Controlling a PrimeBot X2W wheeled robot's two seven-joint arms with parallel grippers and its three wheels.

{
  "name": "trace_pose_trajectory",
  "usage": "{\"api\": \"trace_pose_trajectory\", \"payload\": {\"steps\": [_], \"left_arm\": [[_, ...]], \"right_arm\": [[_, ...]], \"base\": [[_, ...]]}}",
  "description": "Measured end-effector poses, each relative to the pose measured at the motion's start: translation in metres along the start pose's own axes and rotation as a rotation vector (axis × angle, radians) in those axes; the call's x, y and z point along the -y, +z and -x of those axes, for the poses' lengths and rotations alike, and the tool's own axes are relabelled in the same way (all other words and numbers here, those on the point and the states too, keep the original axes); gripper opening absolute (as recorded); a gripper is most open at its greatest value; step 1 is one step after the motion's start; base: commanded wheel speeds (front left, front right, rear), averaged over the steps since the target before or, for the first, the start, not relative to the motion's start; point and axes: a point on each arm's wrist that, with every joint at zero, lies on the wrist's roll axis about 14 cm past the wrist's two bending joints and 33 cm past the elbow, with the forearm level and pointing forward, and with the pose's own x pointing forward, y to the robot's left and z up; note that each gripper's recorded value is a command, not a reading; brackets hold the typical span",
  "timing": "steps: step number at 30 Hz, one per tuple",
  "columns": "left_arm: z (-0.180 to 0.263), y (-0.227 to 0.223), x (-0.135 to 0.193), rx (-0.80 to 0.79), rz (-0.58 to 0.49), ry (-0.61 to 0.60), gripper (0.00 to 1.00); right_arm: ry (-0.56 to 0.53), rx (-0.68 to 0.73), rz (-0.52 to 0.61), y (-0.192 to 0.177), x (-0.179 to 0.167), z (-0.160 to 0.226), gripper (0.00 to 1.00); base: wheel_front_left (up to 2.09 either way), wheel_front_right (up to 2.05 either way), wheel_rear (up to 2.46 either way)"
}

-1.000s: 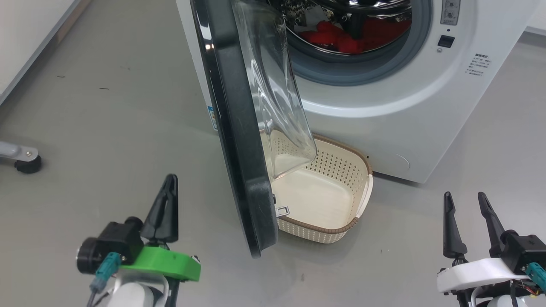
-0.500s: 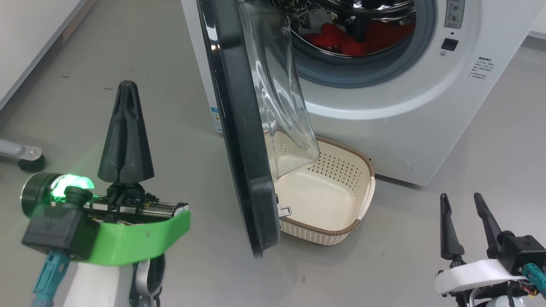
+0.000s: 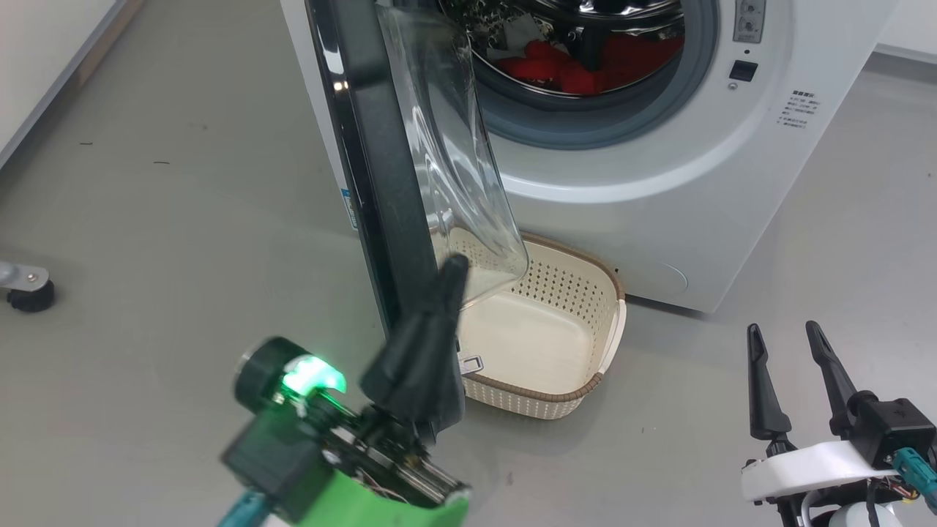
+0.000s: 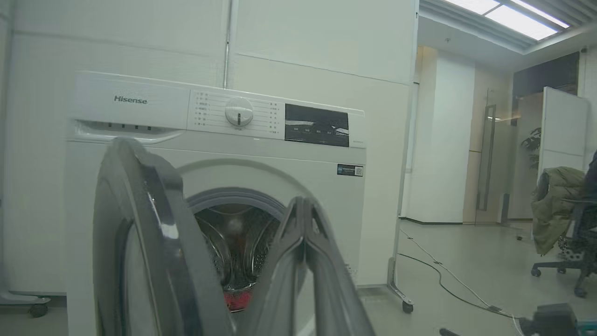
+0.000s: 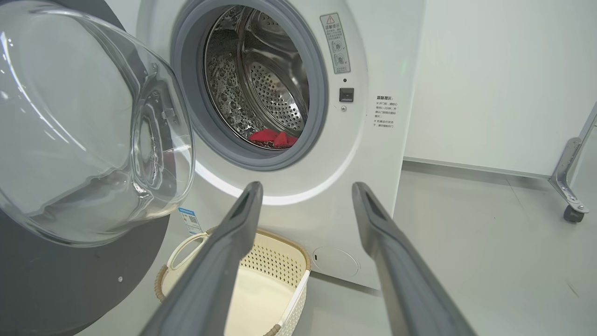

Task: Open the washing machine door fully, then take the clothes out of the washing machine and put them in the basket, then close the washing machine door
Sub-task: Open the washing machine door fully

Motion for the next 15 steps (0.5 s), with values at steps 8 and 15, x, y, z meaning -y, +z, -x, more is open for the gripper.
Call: {"api": "trace_pose_trajectory", "payload": {"steps": [8, 15], "left_arm": [[0.023, -0.06, 0.022, -0.251, 0.082, -0.039, 0.0], [0.045, -0.101, 0.019, -0.44, 0.086, -0.031, 0.0]], "right_arm": [[-0.01, -0.002, -0.003, -0.001, 0.003, 0.001, 1.0], [-0.018, -0.008, 0.001, -0.003, 0.007, 0.002, 1.0]], "base": [[0.0, 0.0, 0.0], [0.0, 0.0, 0.0]]}}
